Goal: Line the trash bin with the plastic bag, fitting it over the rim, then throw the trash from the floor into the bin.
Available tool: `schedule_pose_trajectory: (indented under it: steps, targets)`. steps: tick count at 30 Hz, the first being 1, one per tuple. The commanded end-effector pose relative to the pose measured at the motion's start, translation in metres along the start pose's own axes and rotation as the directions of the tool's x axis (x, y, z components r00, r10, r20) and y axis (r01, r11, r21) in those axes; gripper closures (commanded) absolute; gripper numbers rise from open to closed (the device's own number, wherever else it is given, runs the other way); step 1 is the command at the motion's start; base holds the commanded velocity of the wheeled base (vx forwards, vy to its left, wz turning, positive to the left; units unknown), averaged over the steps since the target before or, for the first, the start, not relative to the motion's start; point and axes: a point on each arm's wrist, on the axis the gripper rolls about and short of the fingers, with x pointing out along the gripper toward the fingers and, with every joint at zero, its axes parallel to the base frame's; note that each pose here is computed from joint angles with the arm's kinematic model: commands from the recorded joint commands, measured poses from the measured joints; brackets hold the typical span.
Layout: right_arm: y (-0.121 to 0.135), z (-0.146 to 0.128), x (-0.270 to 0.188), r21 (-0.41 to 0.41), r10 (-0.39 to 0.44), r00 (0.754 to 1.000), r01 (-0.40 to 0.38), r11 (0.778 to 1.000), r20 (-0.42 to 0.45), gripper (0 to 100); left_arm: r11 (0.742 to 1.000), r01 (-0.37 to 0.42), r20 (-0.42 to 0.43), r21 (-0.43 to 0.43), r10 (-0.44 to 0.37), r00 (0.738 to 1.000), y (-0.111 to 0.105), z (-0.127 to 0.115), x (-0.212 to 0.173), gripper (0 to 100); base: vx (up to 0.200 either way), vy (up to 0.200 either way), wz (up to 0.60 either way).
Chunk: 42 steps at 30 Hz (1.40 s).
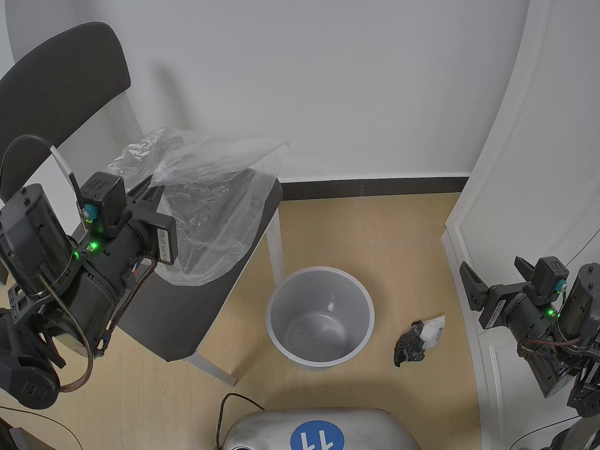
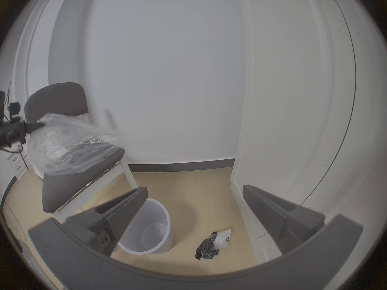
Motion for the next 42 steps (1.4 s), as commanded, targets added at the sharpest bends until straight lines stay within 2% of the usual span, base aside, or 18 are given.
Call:
schedule_pose_trajectory:
  steps: [1, 5, 9, 12, 15, 17, 24, 25, 29, 33, 39, 42]
  targets:
    - [0.000, 0.001, 0.000, -0.001, 0.005, 1.000, -0.005, 1.000, 0.001, 0, 0.995, 0.049, 0.084, -0.089, -0.041, 0.996, -0.004, 0.020, -0.014, 100, 0.000, 0.000, 0.00]
    - [0.006, -0.002, 0.000, -0.006, 0.064, 0.998, -0.064, 0.998, -0.012, 0, 0.987, 0.057, 0.149, -0.153, -0.034, 0.988, -0.002, 0.030, -0.020, 100, 0.000, 0.000, 0.00]
    - [0.018, 0.007, 0.008, 0.013, 0.192, 0.981, -0.192, 0.981, 0.002, 0, 0.974, 0.083, 0.219, -0.212, -0.036, 0.975, -0.005, 0.038, -0.026, 100, 0.000, 0.000, 0.00]
    - [0.024, 0.007, 0.011, 0.021, 0.220, 0.976, -0.220, 0.975, -0.001, 0, 0.964, 0.106, 0.248, -0.244, -0.044, 0.968, -0.007, 0.042, -0.030, 100, 0.000, 0.000, 0.00]
    - [0.034, -0.008, 0.007, 0.022, 0.268, 0.962, -0.268, 0.963, -0.055, 0, 0.949, 0.114, 0.299, -0.296, -0.021, 0.954, -0.005, 0.049, -0.032, 100, 0.000, 0.000, 0.00]
    - [0.039, -0.013, 0.002, 0.060, 0.301, 0.951, -0.297, 0.953, -0.073, 0, 0.944, 0.116, 0.319, -0.310, -0.012, 0.948, -0.005, 0.052, -0.031, 100, 0.000, 0.000, 0.00]
    - [0.045, -0.025, -0.001, 0.142, 0.341, 0.932, -0.324, 0.935, -0.125, 0, 0.941, 0.121, 0.318, -0.317, -0.015, 0.948, -0.011, 0.052, -0.026, 100, 0.000, 0.000, 0.00]
    - [0.051, -0.038, 0.005, 0.192, 0.346, 0.922, -0.313, 0.930, -0.174, 0, 0.931, 0.130, 0.325, -0.342, -0.012, 0.946, -0.015, 0.053, -0.021, 100, 0.000, 0.000, 0.00]
    - [0.056, -0.047, 0.014, 0.226, 0.343, 0.916, -0.296, 0.928, -0.207, 0, 0.920, 0.165, 0.333, -0.354, -0.041, 0.942, -0.022, 0.054, -0.025, 100, 0.000, 0.000, 0.00]
    - [0.058, -0.042, 0.016, 0.244, 0.345, 0.920, -0.298, 0.923, -0.184, 0, 0.913, 0.188, 0.346, -0.361, -0.056, 0.937, -0.024, 0.058, -0.030, 100, 0.000, 0.000, 0.00]
    - [0.071, -0.036, 0.032, 0.387, 0.351, 0.933, -0.296, 0.873, -0.077, 0, 0.897, 0.235, 0.364, -0.373, -0.091, 0.927, -0.030, 0.062, -0.037, 100, 0.000, 0.000, 0.00]
    - [0.074, -0.048, 0.045, 0.398, 0.326, 0.942, -0.270, 0.877, -0.078, 0, 0.890, 0.247, 0.381, -0.384, -0.091, 0.920, -0.031, 0.065, -0.039, 100, 0.000, 0.000, 0.00]
